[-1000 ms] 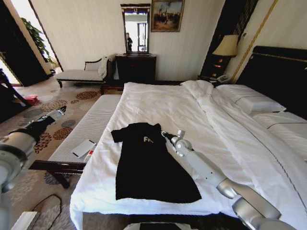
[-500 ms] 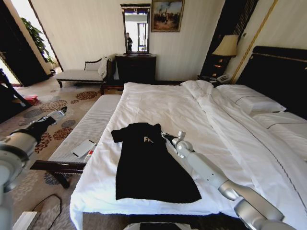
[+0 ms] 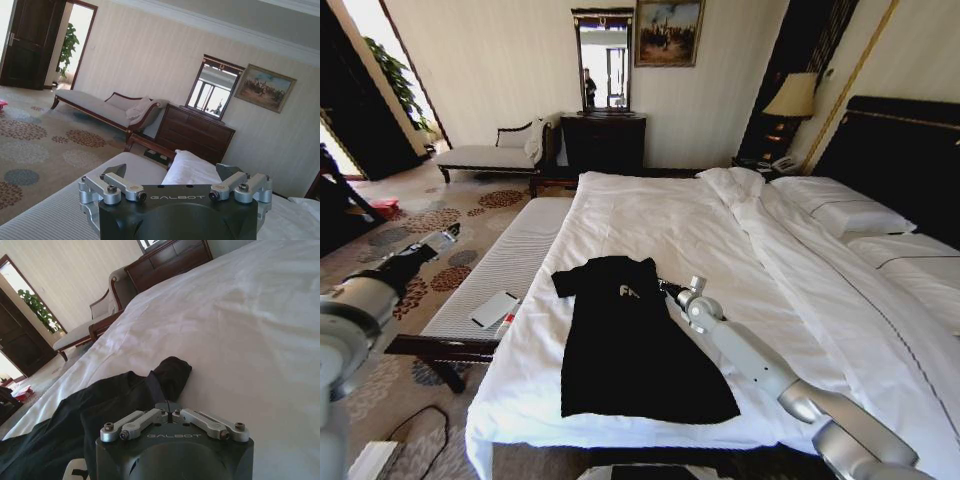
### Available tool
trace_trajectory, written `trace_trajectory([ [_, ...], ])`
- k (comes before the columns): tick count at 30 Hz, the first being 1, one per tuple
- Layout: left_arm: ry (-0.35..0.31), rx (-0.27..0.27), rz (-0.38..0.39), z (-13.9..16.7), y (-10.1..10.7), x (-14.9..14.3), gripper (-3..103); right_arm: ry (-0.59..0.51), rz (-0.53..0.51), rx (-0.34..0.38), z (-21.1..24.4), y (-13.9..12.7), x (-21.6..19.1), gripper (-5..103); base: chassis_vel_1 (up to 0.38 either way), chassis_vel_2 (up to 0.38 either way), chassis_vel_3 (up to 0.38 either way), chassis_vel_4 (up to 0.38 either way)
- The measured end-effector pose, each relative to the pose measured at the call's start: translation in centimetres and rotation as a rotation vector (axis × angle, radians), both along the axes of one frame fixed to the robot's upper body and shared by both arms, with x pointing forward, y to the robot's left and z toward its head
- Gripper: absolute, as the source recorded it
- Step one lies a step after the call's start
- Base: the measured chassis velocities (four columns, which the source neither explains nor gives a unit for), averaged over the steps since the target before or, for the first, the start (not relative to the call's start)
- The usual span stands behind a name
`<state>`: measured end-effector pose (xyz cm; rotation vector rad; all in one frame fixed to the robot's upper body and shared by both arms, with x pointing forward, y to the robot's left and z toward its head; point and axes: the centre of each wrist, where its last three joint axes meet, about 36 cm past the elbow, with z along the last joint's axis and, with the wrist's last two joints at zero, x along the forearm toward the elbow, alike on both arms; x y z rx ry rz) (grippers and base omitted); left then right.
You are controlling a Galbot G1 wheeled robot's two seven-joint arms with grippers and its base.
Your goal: Fold the clothes on the bed.
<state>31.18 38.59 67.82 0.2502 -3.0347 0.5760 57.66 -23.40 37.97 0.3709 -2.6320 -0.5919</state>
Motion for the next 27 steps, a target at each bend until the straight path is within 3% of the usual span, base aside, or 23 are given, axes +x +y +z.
trace_trajectory([
  [6,0.0,0.001,0.001,0.0,0.0,0.0,100,-0.045,-0.012,0.02,0.6,-1.2,0.3,0,0.0,0.0,0.0,0.0],
  [15,-0.003,0.001,0.0,0.0,-0.1,0.0,100,-0.077,-0.073,0.006,1.6,-5.1,0.1,0,0.0,0.0,0.0,0.0],
  [19,-0.006,-0.002,-0.006,0.0,-0.1,0.1,100,-0.087,-0.121,-0.011,1.9,-8.3,-0.5,0,0.0,0.0,0.0,0.0],
  [27,-0.012,-0.004,-0.015,0.0,-0.2,0.2,100,-0.089,-0.199,-0.02,1.5,-12.2,-1.3,0,0.0,0.0,0.0,0.0],
])
